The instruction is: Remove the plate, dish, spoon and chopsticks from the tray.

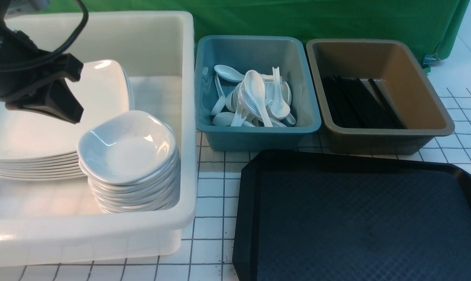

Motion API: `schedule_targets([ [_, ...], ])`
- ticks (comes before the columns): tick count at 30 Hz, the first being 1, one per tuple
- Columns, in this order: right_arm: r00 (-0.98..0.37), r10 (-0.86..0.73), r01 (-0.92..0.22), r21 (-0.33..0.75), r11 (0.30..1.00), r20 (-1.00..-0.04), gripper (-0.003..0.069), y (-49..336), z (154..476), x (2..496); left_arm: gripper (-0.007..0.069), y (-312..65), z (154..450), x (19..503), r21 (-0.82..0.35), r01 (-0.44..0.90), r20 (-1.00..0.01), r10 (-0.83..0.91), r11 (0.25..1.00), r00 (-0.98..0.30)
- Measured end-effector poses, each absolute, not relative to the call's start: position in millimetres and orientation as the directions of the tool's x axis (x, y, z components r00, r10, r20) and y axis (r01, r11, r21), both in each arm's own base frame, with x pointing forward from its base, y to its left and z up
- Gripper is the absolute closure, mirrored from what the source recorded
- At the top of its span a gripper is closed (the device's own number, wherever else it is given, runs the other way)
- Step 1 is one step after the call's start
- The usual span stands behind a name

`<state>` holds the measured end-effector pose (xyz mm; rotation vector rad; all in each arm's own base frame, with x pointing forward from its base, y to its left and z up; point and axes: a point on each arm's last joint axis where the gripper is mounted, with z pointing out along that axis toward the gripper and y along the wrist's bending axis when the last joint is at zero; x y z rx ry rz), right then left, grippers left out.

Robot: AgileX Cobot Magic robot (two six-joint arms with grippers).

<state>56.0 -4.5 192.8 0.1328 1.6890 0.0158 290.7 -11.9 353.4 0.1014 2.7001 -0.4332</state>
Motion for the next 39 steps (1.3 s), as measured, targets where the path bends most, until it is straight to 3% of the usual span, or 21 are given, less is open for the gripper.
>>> schedule_targets([
  [14,-0.132,0.141,0.078,0.131,0.988,-0.981,0.0464,-3.7,191.1,55.8,0.0625,-11.9,353.4,290.6,-0.273,0.160,-0.408,0.036,0.949,-0.912],
  [18,-0.153,0.069,0.069,0.059,0.996,-0.986,0.0459,-3.8,189.7,55.6,0.0625,-11.9,353.4,290.6,-0.271,0.165,-0.409,0.042,0.948,-0.912],
  [20,-0.163,-0.041,0.052,-0.050,0.997,-0.986,0.0452,-3.8,189.3,55.6,0.0625,-11.9,354.1,290.1,-0.268,0.171,-0.413,0.047,0.948,-0.910],
  [24,-0.167,-0.096,0.043,-0.105,0.994,-0.981,0.0443,-3.8,189.3,55.6,0.0625,-11.9,354.7,289.4,-0.261,0.184,-0.417,0.061,0.948,-0.907],
  [39,-0.167,-0.115,0.037,-0.123,0.992,-0.979,0.0421,-3.6,189.3,55.6,0.0625,-11.1,364.2,280.8,-0.221,0.223,-0.454,0.102,0.949,-0.885],
])
